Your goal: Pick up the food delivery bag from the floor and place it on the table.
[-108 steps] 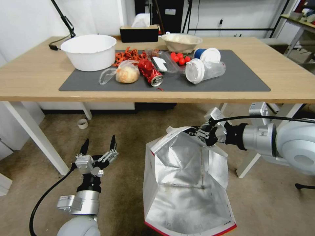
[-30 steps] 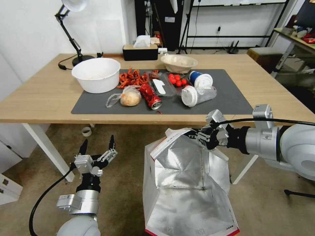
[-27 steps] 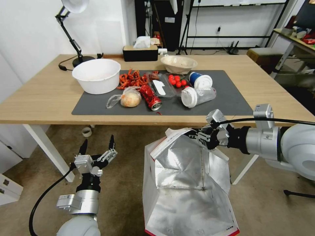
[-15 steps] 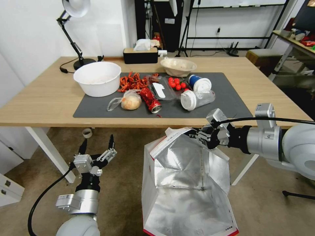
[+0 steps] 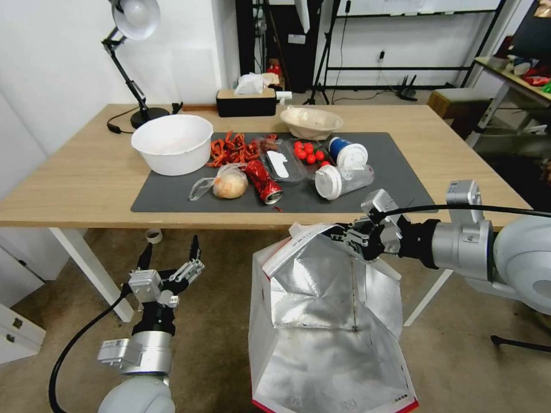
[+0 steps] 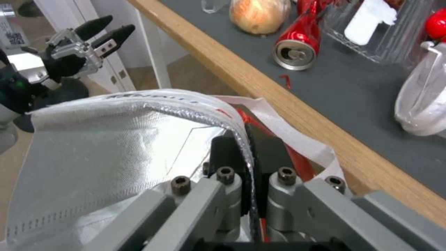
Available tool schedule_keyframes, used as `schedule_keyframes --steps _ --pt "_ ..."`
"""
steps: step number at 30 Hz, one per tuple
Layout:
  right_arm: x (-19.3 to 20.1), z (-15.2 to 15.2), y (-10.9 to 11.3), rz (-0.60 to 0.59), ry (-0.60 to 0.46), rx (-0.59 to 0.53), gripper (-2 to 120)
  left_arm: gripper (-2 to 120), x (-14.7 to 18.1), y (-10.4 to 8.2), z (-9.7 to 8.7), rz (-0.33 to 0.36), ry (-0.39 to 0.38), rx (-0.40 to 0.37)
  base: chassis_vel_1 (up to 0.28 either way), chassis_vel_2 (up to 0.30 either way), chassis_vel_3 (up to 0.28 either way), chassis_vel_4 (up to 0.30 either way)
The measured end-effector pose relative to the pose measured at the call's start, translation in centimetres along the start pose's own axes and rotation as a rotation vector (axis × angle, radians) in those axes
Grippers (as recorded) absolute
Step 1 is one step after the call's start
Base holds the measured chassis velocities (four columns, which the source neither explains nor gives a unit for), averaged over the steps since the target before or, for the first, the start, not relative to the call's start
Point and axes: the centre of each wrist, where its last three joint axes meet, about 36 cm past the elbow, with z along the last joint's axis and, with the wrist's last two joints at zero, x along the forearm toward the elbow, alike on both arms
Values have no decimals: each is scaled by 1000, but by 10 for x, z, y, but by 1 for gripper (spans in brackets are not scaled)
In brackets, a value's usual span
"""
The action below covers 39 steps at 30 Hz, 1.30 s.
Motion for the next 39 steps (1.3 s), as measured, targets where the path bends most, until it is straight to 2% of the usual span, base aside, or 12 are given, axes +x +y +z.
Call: schedule_keyframes --steps 39 --pt "0 0 1 -3 0 -2 0 100 0 -1 -5 -6 -8 2 0 0 0 0"
